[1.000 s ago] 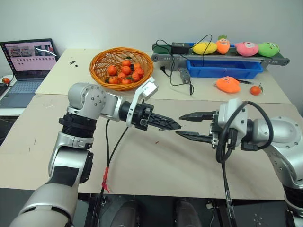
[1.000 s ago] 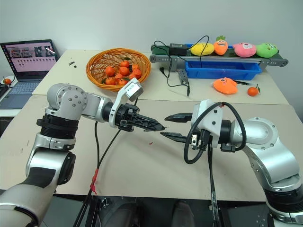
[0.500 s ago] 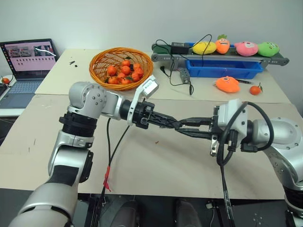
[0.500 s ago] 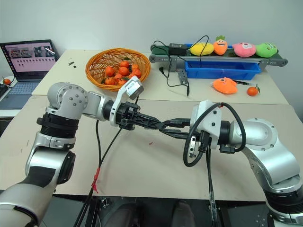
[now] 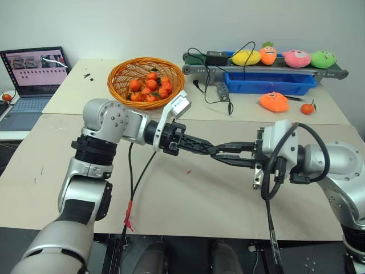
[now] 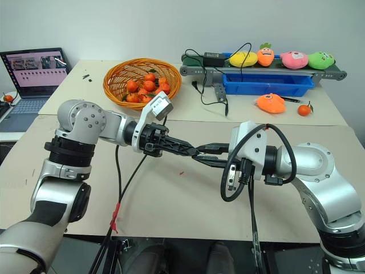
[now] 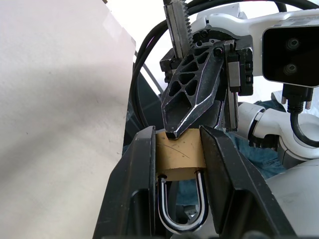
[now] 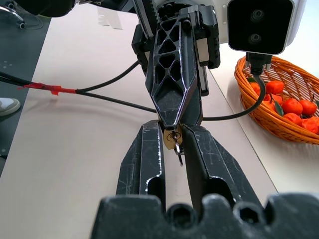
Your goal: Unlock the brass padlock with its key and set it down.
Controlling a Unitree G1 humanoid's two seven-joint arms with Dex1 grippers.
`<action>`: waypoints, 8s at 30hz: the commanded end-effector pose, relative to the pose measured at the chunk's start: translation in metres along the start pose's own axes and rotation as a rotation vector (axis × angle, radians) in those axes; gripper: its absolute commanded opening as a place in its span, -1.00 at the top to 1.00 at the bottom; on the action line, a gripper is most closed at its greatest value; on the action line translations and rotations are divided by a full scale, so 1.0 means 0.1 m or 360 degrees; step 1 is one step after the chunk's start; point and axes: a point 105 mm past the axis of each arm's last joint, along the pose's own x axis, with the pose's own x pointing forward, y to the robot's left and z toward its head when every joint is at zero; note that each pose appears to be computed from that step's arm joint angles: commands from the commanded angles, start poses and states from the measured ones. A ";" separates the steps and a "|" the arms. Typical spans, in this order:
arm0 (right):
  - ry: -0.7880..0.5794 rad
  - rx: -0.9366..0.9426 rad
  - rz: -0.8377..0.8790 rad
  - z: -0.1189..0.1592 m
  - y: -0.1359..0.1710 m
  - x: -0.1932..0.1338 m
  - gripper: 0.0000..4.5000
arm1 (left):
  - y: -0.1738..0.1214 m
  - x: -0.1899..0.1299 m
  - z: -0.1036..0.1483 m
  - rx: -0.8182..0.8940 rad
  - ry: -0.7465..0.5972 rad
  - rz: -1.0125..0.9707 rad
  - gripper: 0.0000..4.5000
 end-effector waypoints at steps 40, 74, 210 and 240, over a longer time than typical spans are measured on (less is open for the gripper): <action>0.0108 -0.0067 -0.0159 -0.18 -0.29 -0.15 0.91 | 0.15 -0.61 0.34 0.0471 -0.0200 0.0498 -0.99; 0.0114 -0.0069 -0.0194 -0.20 -0.35 -0.17 0.91 | 0.11 -0.29 0.00 0.0369 -0.0199 0.0405 -0.15; 0.0492 -0.0991 -0.0126 -0.93 -0.39 0.12 0.91 | 0.10 -0.69 -0.17 0.0491 -0.0139 0.0662 0.98; 0.0313 -0.1587 0.0134 -1.48 0.04 0.53 0.39 | -0.02 -0.69 -0.21 0.0711 0.0009 0.0605 1.00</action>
